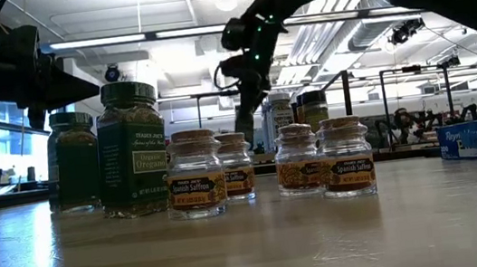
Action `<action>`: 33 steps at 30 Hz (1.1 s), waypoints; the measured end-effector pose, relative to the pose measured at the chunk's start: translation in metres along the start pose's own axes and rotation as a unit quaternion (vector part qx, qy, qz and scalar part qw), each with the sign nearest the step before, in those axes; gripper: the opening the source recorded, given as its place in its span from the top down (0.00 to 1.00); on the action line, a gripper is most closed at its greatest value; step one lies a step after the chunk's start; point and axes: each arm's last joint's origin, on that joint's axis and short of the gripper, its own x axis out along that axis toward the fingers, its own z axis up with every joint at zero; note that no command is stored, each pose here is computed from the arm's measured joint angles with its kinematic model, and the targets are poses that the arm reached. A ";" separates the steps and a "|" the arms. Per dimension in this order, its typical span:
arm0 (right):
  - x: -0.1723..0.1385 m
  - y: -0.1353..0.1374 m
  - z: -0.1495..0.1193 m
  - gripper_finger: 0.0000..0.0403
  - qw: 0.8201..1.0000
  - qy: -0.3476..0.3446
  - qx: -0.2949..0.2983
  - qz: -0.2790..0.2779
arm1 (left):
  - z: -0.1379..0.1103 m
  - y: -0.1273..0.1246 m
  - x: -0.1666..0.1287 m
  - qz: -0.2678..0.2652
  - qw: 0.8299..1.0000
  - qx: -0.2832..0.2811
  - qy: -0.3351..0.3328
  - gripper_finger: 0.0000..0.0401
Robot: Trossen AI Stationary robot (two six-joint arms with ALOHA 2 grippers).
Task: Shelf spices
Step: Put the top right green seasoning bottle on the shelf
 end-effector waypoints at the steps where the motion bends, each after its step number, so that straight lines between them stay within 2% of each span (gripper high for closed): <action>1: 0.002 0.000 -0.001 0.53 1.000 0.004 0.000 0.002 | 0.000 0.000 0.000 0.000 1.000 0.000 0.000 0.99; 9: 0.008 0.000 -0.002 0.48 1.000 0.017 0.002 -0.003 | 0.000 0.000 0.000 0.000 1.000 0.000 0.000 0.99; 25: 0.008 0.000 -0.004 0.45 0.999 0.029 0.015 -0.011 | 0.000 0.000 0.000 0.000 1.000 0.000 0.000 0.99; 33: 0.008 0.000 -0.004 0.32 0.999 0.031 0.016 -0.010 | 0.000 0.000 0.000 0.000 1.000 0.000 0.000 0.99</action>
